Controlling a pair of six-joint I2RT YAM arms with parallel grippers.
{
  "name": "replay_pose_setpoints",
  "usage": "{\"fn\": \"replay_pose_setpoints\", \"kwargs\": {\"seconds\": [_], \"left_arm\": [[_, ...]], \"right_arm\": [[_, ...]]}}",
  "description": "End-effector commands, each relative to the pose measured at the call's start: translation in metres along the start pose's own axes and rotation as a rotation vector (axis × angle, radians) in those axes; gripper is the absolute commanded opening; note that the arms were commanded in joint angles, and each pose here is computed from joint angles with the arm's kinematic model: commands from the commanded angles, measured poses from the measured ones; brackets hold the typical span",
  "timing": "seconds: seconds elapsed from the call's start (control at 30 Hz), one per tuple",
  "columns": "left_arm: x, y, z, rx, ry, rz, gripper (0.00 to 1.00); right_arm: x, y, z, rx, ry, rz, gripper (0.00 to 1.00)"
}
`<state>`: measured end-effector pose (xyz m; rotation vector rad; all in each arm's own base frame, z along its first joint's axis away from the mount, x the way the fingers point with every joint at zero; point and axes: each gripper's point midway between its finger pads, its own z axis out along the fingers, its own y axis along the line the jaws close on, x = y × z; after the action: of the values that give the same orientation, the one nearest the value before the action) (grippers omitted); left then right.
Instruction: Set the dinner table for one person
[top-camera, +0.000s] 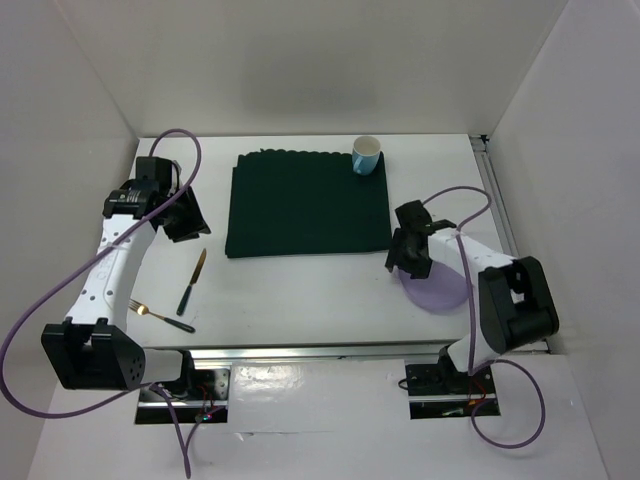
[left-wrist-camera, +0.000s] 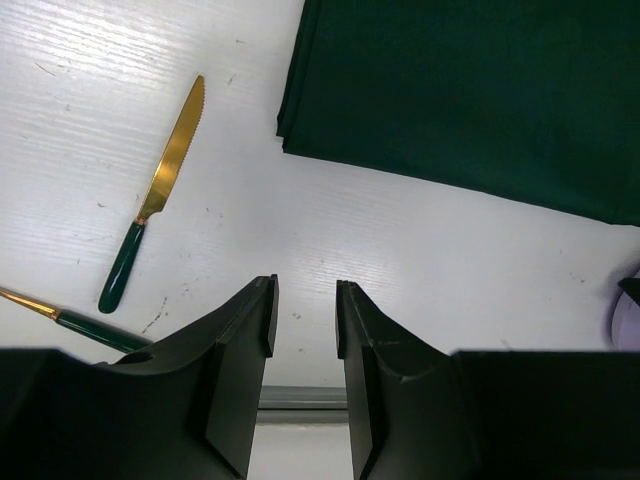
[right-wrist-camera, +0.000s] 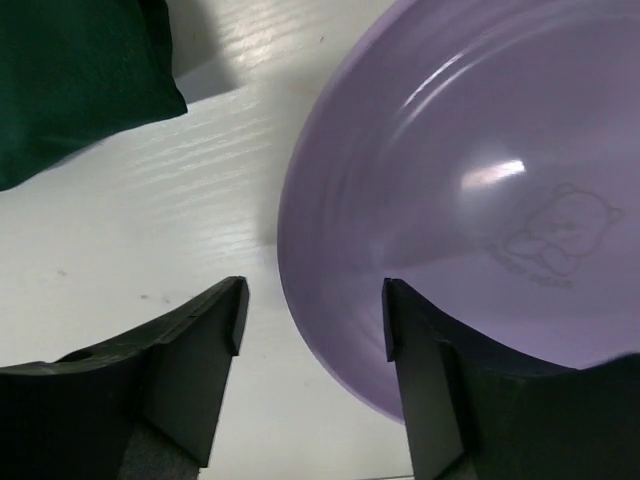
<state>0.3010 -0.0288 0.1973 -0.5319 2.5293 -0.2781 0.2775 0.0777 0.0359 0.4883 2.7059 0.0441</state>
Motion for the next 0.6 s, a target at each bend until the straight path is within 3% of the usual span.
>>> {"fn": "replay_pose_setpoints", "kwargs": {"seconds": [0.0, 0.1, 0.13, 0.2, 0.23, 0.43, 0.57], "left_arm": [[-0.003, -0.002, -0.009, 0.018, -0.031, 0.006, 0.46], [-0.001, 0.0, -0.007, 0.014, -0.023, 0.005, 0.46], [-0.001, 0.0, -0.007, 0.014, -0.023, 0.005, 0.46], [-0.001, 0.0, -0.007, 0.014, -0.023, 0.005, 0.46], [-0.001, 0.0, -0.007, 0.014, -0.023, 0.005, 0.46], [-0.003, -0.001, -0.006, 0.014, -0.023, 0.014, 0.46], [-0.002, -0.005, -0.003, 0.026, -0.016, 0.022, 0.46]], "right_arm": [[0.004, 0.016, 0.015, -0.006, -0.008, -0.019, 0.66], [0.008, 0.012, 0.023, 0.046, -0.003, -0.026, 0.57], [0.008, 0.012, 0.023, 0.072, -0.008, -0.027, 0.41], [0.01, 0.009, 0.019, 0.109, -0.012, -0.014, 0.2], [0.005, 0.008, 0.014, 0.129, -0.043, -0.012, 0.0], [-0.012, 0.02, -0.043, 0.105, -0.159, -0.045, 0.0], [-0.041, 0.068, -0.094, 0.032, -0.271, -0.12, 0.0]]}}
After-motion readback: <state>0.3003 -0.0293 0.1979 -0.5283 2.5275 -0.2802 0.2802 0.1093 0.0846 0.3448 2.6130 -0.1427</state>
